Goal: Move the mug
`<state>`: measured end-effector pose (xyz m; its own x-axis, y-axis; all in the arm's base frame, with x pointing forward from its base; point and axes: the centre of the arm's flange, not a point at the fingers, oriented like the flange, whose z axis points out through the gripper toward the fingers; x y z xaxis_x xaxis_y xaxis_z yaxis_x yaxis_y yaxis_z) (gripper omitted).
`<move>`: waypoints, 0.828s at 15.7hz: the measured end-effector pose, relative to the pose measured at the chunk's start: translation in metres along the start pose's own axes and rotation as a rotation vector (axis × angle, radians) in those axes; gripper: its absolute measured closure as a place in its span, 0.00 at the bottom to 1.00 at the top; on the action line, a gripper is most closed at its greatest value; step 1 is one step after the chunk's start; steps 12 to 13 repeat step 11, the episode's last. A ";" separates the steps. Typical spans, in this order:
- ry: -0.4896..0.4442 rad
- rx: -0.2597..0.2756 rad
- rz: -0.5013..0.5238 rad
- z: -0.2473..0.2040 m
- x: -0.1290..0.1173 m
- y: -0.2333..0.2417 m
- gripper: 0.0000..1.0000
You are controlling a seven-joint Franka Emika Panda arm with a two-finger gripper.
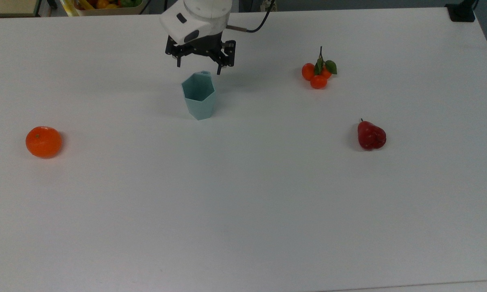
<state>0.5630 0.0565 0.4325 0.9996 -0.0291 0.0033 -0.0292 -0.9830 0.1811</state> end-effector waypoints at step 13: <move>0.089 0.105 0.036 -0.177 0.002 0.024 0.00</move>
